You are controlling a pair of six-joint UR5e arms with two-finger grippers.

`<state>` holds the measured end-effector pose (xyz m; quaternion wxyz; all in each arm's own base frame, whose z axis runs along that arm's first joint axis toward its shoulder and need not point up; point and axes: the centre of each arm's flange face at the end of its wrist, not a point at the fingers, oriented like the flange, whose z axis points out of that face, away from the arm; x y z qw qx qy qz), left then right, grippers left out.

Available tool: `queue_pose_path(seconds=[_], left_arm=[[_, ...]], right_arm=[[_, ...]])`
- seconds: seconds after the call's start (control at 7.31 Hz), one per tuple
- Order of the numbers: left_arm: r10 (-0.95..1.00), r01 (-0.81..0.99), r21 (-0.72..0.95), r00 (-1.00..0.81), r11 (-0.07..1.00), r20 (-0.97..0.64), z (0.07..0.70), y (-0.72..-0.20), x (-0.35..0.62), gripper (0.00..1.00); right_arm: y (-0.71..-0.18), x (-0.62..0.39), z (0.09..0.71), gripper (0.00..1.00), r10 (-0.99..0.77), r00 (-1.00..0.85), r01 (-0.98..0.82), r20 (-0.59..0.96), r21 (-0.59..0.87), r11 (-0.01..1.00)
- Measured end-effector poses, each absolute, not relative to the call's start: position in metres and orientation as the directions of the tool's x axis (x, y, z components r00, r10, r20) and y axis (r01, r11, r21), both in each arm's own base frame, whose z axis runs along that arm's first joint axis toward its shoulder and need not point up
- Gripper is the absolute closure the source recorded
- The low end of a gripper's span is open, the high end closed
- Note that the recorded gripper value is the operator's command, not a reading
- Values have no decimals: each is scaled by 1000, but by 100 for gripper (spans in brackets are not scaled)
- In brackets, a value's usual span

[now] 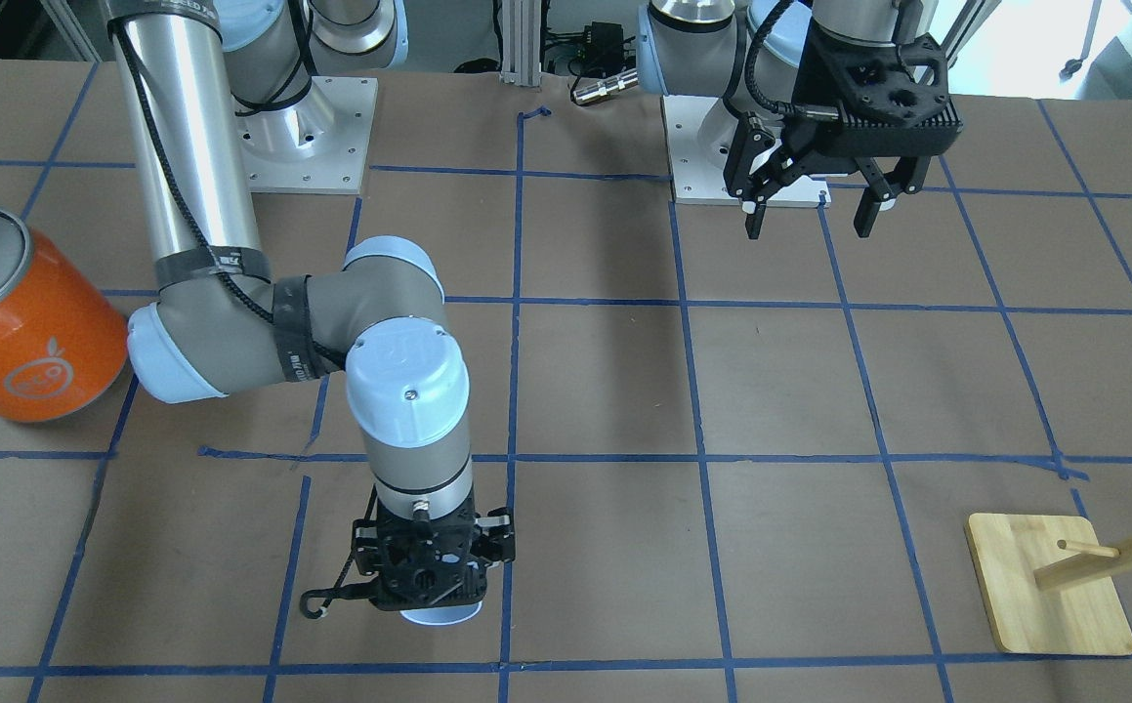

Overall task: Flip cup
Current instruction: 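Lift the cup with the right gripper and carry it toward the table center, then lower the cup onto its side with the right gripper and release it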

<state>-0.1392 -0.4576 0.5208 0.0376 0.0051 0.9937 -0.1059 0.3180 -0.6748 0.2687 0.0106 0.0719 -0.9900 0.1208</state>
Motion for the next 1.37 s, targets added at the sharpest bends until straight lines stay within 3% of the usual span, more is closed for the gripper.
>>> queue_pose_path(seconds=[0.27, 0.41, 0.55, 0.82, 1.09, 1.37], left_arm=[[2, 18, -211, -997, 977, -76, 521, -457, -139, 0], [2, 18, -212, -997, 977, -76, 522, -457, -139, 0], [2, 18, -213, -997, 977, -76, 522, -457, -139, 0], [2, 18, -214, -997, 977, -76, 523, -456, -139, 0], [2, 18, -213, -997, 977, -76, 523, -456, -139, 0], [2, 18, -213, -997, 977, -76, 523, -456, -139, 0]], right_arm=[[-657, 351, 266, 74, -299, -952, -304, 58, -235, 923], [-642, 380, 264, 67, -430, -899, -437, 84, -232, 869], [-624, 413, 259, 65, -591, -797, -602, 125, -230, 765], [-602, 461, 238, 70, -843, -486, -870, 230, -218, 442], [-590, 472, 212, 68, -936, -225, -971, 270, -143, 192], [-575, 474, 195, 56, -962, -87, -994, 258, -87, 66]])
